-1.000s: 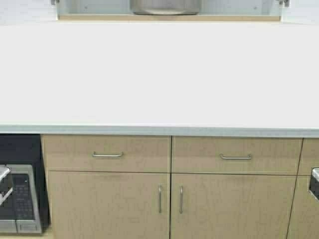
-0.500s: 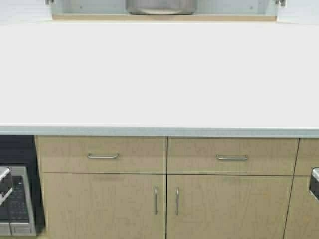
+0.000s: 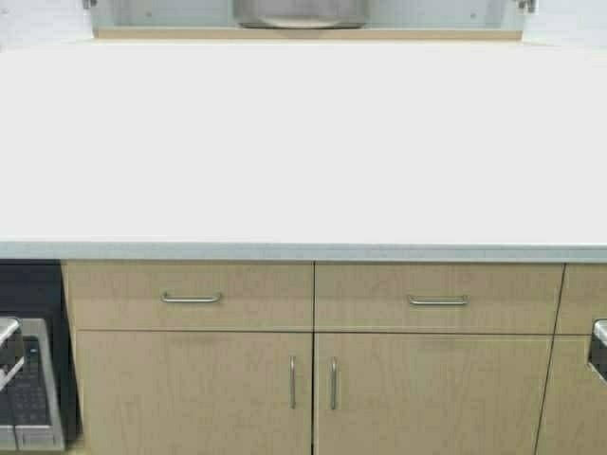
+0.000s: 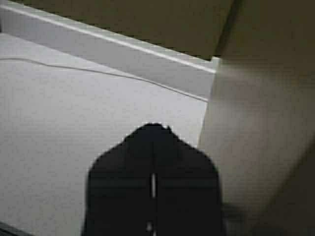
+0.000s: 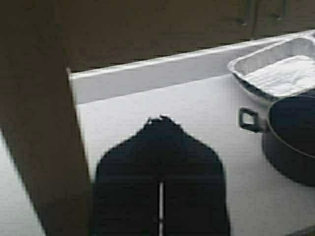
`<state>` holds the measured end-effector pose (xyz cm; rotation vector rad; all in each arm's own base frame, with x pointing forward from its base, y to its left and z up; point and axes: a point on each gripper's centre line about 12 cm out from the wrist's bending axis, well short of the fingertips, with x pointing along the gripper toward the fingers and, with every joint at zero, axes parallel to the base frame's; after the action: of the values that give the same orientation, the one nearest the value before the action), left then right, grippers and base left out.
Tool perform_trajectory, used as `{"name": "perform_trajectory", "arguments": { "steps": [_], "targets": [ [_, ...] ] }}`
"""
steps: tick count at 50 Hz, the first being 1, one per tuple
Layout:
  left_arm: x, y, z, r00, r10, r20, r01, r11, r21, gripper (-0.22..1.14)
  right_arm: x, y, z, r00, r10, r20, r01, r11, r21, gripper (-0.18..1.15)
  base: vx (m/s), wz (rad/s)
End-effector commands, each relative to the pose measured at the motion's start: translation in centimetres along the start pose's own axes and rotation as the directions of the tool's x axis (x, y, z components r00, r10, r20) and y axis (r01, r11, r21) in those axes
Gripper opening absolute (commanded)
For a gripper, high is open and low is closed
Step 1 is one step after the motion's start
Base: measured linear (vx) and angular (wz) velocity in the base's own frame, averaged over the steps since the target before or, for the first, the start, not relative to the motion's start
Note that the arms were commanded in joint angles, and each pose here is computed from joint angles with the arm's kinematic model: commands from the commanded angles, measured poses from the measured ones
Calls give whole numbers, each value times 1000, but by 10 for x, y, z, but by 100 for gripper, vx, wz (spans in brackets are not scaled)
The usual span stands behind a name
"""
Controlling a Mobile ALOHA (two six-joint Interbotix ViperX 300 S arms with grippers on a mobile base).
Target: Open the cabinet, put the pot inside, then close it
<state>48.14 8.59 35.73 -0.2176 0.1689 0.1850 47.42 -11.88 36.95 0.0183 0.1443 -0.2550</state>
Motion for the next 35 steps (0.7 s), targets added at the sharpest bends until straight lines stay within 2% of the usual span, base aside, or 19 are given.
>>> {"name": "perform_trajectory", "arguments": {
  "steps": [1,12,19,24,35],
  "targets": [
    [-36,-24,6,999,-51,11,51,999,14,4,-44,40,24,994,89,56,-89,996,-17,7,0,0],
    [-96,-20,-16,999,-49,-6,49,998,28,4,-108,64,5,985,171,32,-170,985,-24,7,1,0],
    [-125,-40,-28,994,-112,-13,112,985,134,4,-136,85,-8,971,239,18,-239,971,-34,8,3,-2],
    [-135,-55,-30,988,-156,-8,154,969,191,4,-149,92,-16,965,263,3,-263,964,-31,8,5,-3],
    [-148,-80,-20,973,-229,6,223,955,196,4,-180,87,-23,964,266,-5,-266,963,-39,7,12,-1]
  ]
}}
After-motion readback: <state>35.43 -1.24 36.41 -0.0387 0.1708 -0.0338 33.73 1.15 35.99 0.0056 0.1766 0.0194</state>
